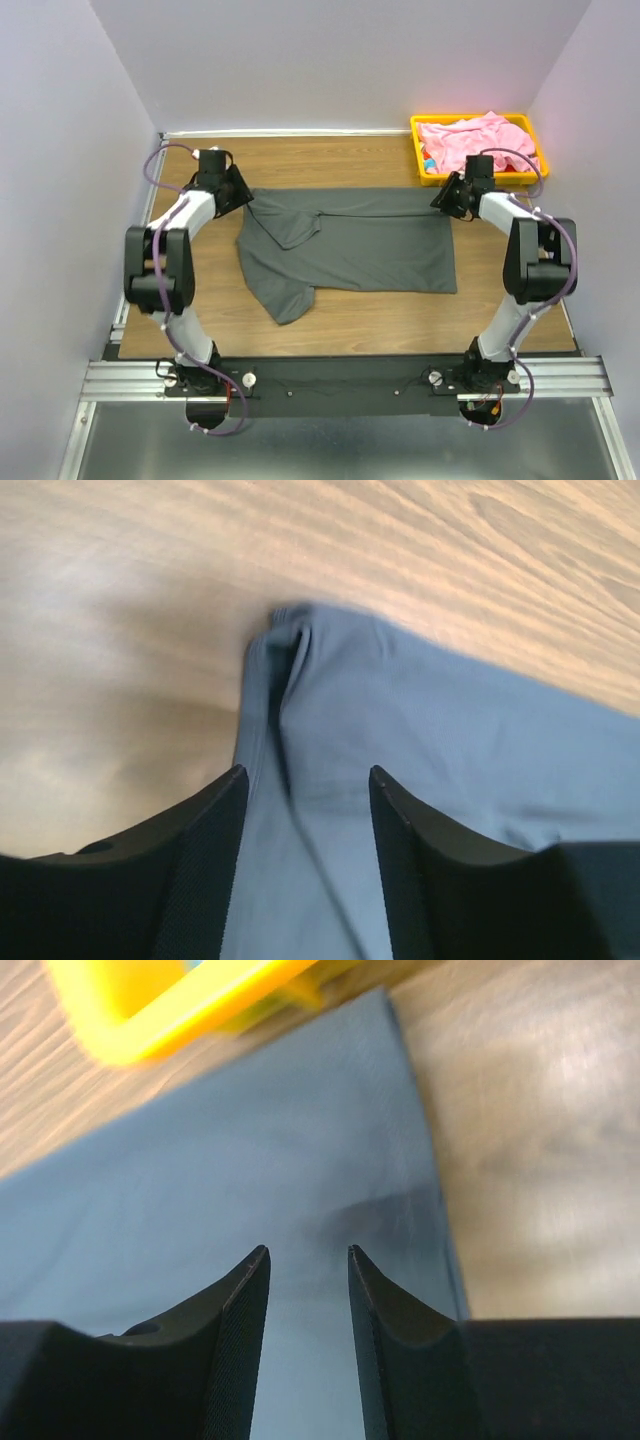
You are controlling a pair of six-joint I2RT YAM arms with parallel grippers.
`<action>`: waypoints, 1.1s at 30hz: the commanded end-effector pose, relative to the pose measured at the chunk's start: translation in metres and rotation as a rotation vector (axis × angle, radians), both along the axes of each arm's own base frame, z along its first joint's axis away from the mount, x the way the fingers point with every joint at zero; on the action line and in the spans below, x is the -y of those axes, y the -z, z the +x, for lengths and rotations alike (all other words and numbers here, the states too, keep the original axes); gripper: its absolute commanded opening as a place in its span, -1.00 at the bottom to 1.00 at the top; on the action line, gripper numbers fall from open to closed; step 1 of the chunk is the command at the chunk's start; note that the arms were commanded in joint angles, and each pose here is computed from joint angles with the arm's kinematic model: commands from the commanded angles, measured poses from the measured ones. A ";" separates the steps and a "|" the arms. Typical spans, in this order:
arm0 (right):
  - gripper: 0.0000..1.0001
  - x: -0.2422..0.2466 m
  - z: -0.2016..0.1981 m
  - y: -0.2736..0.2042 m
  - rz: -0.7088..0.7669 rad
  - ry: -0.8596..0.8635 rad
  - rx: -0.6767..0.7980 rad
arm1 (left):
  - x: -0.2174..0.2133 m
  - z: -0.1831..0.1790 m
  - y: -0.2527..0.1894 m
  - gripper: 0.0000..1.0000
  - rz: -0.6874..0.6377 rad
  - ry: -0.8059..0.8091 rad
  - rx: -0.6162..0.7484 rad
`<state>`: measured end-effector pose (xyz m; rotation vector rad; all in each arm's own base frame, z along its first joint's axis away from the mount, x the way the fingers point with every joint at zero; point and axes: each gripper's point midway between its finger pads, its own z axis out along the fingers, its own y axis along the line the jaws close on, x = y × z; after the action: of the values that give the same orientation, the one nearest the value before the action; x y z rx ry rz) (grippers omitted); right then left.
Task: Fold and stack the t-shirts
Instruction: Fold the tshirt
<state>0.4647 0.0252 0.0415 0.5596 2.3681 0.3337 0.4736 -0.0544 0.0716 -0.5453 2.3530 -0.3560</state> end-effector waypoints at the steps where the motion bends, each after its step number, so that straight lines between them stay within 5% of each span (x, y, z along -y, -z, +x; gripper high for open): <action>1: -0.11 -0.012 -0.034 -0.034 -0.010 -0.070 -0.016 | -0.016 -0.040 -0.034 0.22 0.098 -0.039 0.027; 6: -0.10 -0.027 -0.082 -0.051 -0.080 -0.107 -0.043 | -0.015 -0.117 -0.011 0.17 0.212 -0.059 -0.096; 12: -0.10 -0.055 -0.139 -0.034 -0.104 -0.185 -0.112 | -0.003 -0.183 0.026 -0.01 0.168 -0.075 -0.217; 33: -0.10 -0.049 -0.191 -0.019 -0.098 -0.173 -0.121 | 0.007 -0.229 0.040 -0.02 0.213 -0.031 -0.323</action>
<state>0.2808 0.0797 0.0627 0.3115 2.5409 0.3000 0.2520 -0.0649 0.0308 -0.5498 2.6491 -0.0424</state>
